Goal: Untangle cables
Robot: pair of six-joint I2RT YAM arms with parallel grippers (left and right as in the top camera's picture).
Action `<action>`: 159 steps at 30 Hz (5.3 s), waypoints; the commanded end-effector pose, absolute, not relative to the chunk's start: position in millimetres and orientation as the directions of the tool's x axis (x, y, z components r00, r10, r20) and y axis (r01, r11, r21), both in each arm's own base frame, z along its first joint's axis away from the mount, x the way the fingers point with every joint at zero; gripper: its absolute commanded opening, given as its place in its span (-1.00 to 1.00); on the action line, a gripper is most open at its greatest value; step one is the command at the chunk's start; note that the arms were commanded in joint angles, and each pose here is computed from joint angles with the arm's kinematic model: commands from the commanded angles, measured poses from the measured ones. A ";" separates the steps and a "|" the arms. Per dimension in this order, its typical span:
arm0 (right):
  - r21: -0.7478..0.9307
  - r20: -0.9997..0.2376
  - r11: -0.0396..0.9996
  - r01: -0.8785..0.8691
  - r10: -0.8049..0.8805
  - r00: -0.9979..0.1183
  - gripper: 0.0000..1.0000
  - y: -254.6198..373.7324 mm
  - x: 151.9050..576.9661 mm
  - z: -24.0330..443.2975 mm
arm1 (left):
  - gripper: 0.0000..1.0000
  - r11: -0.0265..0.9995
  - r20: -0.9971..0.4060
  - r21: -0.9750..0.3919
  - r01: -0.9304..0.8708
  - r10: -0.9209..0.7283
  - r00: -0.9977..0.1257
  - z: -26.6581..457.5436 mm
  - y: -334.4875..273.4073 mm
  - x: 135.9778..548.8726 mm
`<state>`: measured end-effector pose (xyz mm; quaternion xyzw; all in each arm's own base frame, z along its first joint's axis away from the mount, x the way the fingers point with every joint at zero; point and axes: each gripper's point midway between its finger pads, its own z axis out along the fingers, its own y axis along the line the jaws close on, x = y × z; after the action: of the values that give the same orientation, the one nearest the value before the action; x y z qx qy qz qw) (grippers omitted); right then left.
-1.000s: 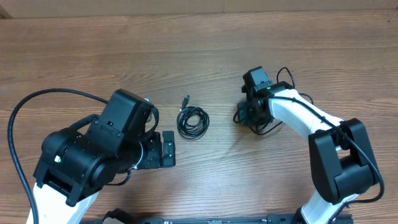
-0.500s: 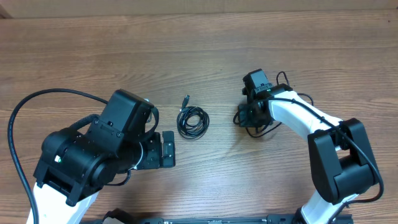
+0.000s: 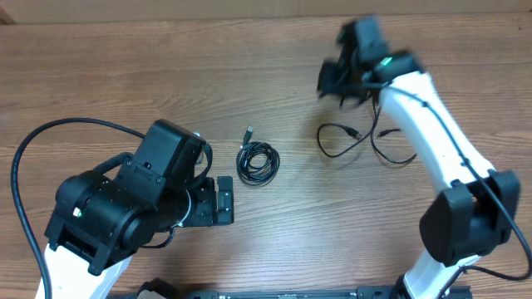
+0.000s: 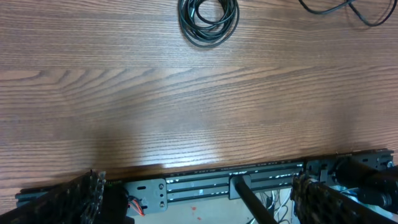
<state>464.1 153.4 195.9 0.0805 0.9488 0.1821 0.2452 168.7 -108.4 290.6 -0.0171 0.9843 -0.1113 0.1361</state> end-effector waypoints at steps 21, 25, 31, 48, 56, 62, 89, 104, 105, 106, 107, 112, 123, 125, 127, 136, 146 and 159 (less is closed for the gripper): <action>0.148 -0.230 0.890 0.431 0.455 -0.861 0.35 8.5 413.1 174.0 | 0.99 0.978 -0.260 -0.209 0.006 -0.050 -0.964 288.9 -108.5 170.8; 0.109 -0.162 0.905 0.411 0.424 -0.891 0.21 11.7 395.8 156.9 | 0.99 0.978 -0.257 -0.207 0.005 -0.049 -0.965 288.2 -108.7 171.1; 0.108 -0.064 0.903 0.415 0.423 -0.904 -0.26 18.5 376.6 118.3 | 0.99 0.978 -0.257 -0.207 0.005 -0.049 -0.965 288.1 -108.8 171.3; 0.443 -0.366 0.867 0.227 0.406 -0.838 -0.93 47.8 451.7 266.9 | 0.99 0.978 -0.256 -0.207 0.005 -0.049 -0.965 288.1 -108.8 171.1; 0.343 -0.780 0.934 0.102 0.344 -0.523 -0.93 2.4 478.3 421.5 | 0.99 0.979 -0.251 -0.204 0.004 -0.049 -0.967 287.6 -108.0 169.9; 0.271 -0.802 0.932 0.241 0.357 -0.479 -0.93 -38.5 489.4 411.2 | 0.99 0.979 -0.251 -0.204 0.004 -0.049 -0.967 287.6 -108.0 169.9; 0.295 -0.607 0.770 0.566 0.609 -0.511 -0.92 -86.0 453.6 348.6 | 0.99 0.982 -0.226 -0.188 -0.001 -0.045 -0.973 281.1 -112.0 176.8; 0.331 -0.530 0.639 0.695 0.735 -0.423 -0.93 -84.9 397.0 362.3 | 0.99 0.985 -0.200 -0.172 -0.006 -0.041 -0.979 275.8 -113.5 179.2; 0.339 -0.538 0.639 0.690 0.734 -0.415 -0.93 -85.7 401.5 363.0 | 1.00 0.985 -0.200 -0.172 -0.006 -0.041 -0.979 275.8 -113.4 179.1; 0.346 -0.544 0.640 0.686 0.733 -0.409 -0.93 -86.4 406.3 363.2 | 0.99 0.985 -0.199 -0.172 -0.006 -0.041 -0.979 275.8 -113.5 179.1; 0.357 -0.553 0.641 0.679 0.731 -0.399 -0.92 -87.4 413.1 364.1 | 0.99 0.985 -0.199 -0.172 -0.006 -0.041 -0.979 275.8 -113.5 179.1; 0.439 -0.620 0.652 0.618 0.718 -0.316 -0.93 -95.1 468.3 371.4 | 0.99 0.985 -0.200 -0.172 -0.006 -0.041 -0.979 275.8 -113.4 179.1; 0.413 -0.659 0.798 0.438 0.594 -0.461 0.73 -79.9 535.0 334.0 | 0.99 0.979 -0.180 -0.203 0.001 -0.037 -0.983 276.2 -118.9 175.7; 0.390 -0.636 0.802 0.453 0.590 -0.497 0.82 -79.0 528.6 323.7 | 0.99 0.980 -0.182 -0.201 0.008 -0.029 -0.983 276.2 -118.9 175.8; 0.376 -0.610 0.799 0.469 0.595 -0.524 0.84 -77.7 521.4 315.7 | 0.99 0.980 -0.183 -0.200 0.015 -0.022 -0.983 276.1 -118.8 175.7; 0.302 -0.477 0.788 0.536 0.612 -0.631 0.97 -72.8 491.2 278.4 | 0.99 0.980 -0.183 -0.200 0.015 -0.022 -0.983 276.1 -118.8 175.7; 0.264 -0.336 0.832 0.487 0.553 -0.763 1.00 -50.8 482.5 234.3 | 0.99 0.980 -0.184 -0.200 0.014 -0.023 -0.983 276.2 -118.8 175.8; 0.237 -0.159 0.862 0.447 0.489 -0.858 0.90 -21.1 503.0 141.3 | 0.99 0.980 -0.183 -0.200 0.014 -0.023 -0.983 276.2 -118.9 175.8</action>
<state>497.1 -24.3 160.4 0.2375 0.9597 0.0849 0.1237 176.3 -117.6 276.0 -0.0130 0.9905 -0.0992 0.0947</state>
